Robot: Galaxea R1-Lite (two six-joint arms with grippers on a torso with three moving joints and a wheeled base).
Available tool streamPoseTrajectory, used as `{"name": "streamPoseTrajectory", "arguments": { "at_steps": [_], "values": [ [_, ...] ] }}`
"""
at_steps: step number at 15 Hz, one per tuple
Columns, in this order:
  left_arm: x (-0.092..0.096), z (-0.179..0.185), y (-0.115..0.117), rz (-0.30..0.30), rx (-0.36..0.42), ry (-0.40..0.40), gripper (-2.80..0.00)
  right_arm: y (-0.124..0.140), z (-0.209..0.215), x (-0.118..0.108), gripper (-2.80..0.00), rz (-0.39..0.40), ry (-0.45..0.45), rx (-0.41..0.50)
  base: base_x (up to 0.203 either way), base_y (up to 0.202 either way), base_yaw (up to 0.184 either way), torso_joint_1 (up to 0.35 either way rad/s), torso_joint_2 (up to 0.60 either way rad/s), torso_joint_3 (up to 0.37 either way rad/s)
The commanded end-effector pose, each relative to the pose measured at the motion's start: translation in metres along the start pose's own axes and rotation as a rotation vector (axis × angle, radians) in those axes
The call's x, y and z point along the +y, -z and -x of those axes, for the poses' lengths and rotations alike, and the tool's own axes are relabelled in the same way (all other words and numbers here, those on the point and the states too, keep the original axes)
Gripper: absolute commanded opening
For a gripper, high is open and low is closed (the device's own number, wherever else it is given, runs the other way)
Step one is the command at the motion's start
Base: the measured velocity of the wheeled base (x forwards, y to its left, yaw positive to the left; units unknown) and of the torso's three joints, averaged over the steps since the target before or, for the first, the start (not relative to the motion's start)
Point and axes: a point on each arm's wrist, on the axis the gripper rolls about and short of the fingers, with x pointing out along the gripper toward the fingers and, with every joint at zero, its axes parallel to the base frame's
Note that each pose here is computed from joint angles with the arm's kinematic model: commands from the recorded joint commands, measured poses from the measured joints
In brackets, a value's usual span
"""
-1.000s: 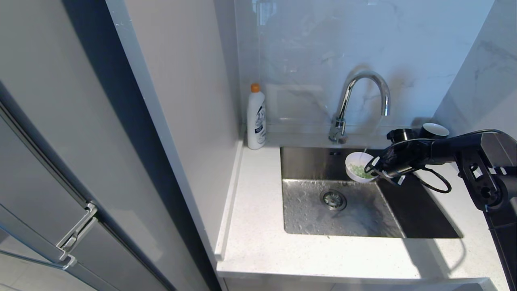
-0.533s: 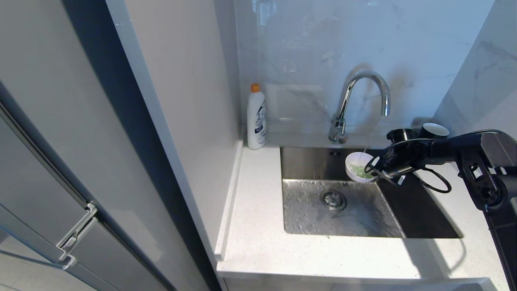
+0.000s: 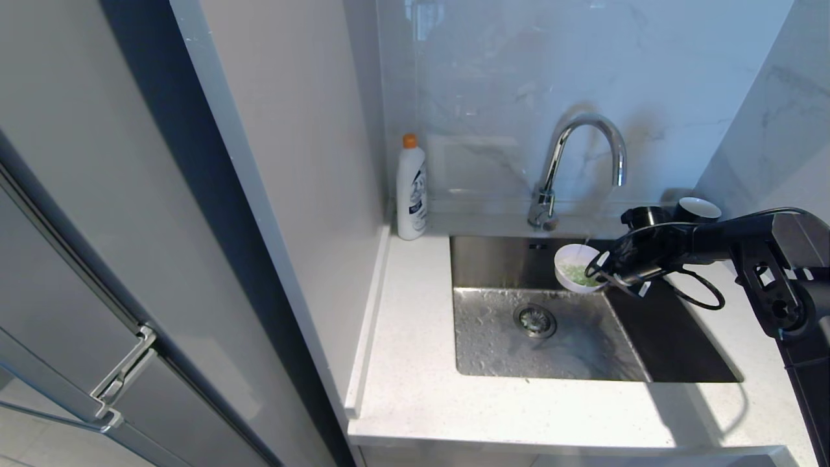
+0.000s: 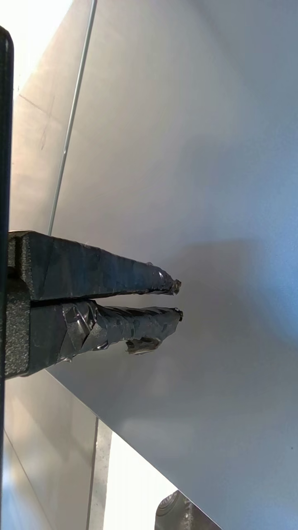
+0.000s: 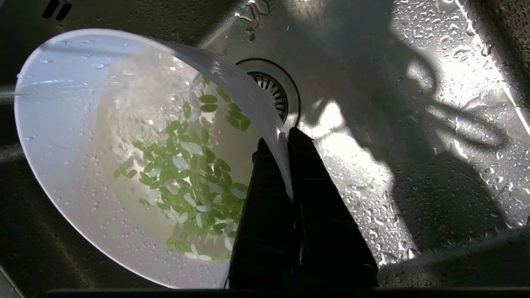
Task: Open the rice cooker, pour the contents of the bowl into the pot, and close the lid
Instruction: Fill a bowl with water from the tap
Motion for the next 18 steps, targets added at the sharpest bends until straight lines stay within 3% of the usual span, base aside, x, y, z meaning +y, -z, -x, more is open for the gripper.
{"name": "streamPoseTrajectory", "arguments": {
  "at_steps": [1,18],
  "values": [
    [0.0,-0.0002,0.0004,0.001,0.003,0.0,-2.8,0.0,0.0005,0.0004,-2.8,-0.002,-0.001,0.001,0.0,0.0,0.0,0.0,0.0,0.0],
    [0.0,-0.0002,0.0004,0.001,0.003,0.0,-2.8,0.0003,0.0004,0.0002,-2.8,-0.003,0.0,0.003,0.0,0.0,0.0,0.0,0.0,0.0]
  ]
}}
